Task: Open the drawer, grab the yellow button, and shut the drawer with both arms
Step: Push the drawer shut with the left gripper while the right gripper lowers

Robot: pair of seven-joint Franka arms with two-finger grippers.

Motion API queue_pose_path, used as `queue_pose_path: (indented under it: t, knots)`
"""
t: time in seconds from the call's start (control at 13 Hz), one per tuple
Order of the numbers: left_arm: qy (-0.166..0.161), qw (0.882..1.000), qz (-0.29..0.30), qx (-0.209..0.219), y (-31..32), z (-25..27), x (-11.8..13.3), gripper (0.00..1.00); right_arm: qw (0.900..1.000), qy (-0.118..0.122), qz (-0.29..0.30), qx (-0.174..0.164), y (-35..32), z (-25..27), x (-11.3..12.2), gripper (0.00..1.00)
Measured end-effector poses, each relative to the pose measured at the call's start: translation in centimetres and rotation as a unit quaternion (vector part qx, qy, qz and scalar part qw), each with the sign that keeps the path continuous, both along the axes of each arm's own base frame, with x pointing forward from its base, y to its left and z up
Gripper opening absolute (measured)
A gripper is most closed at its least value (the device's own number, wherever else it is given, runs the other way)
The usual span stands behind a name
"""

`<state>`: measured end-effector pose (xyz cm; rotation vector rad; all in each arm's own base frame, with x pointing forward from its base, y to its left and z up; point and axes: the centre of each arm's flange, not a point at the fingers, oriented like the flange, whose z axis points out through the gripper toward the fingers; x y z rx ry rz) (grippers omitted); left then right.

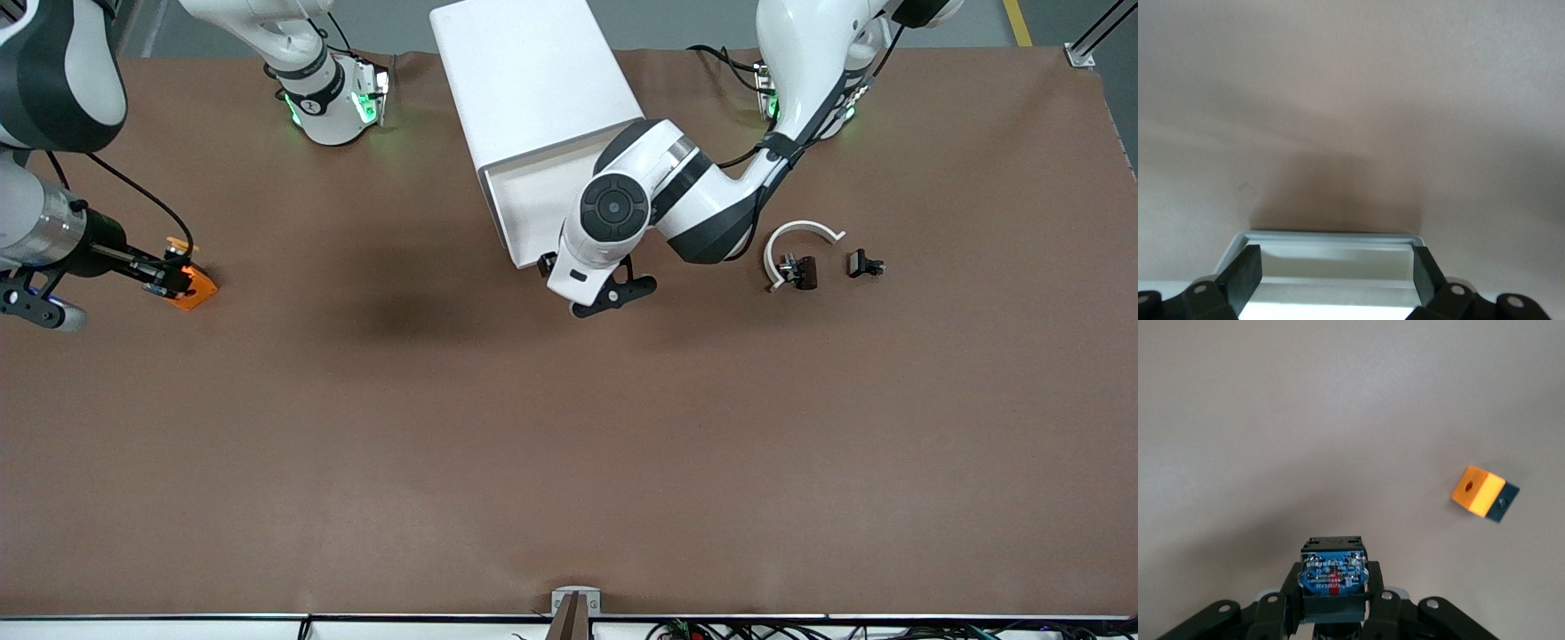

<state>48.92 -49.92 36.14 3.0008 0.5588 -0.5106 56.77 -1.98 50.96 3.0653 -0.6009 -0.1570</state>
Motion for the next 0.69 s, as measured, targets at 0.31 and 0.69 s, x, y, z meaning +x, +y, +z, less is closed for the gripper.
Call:
queue_pose_path:
  t: [0.31, 0.69]
  knots:
    - [0.034, 0.999, 0.022, -0.009, -1.9, -0.3, -2.1, 1.0, 0.998, -0.049, 0.029, -0.002, -5.6, -7.3, -0.5, 0.41]
    - [0.075, 0.996, 0.042, -0.011, -4.0, -0.5, -4.7, 1.0, 0.995, -0.09, 0.042, -0.013, -9.0, -13.2, -2.4, 0.41]
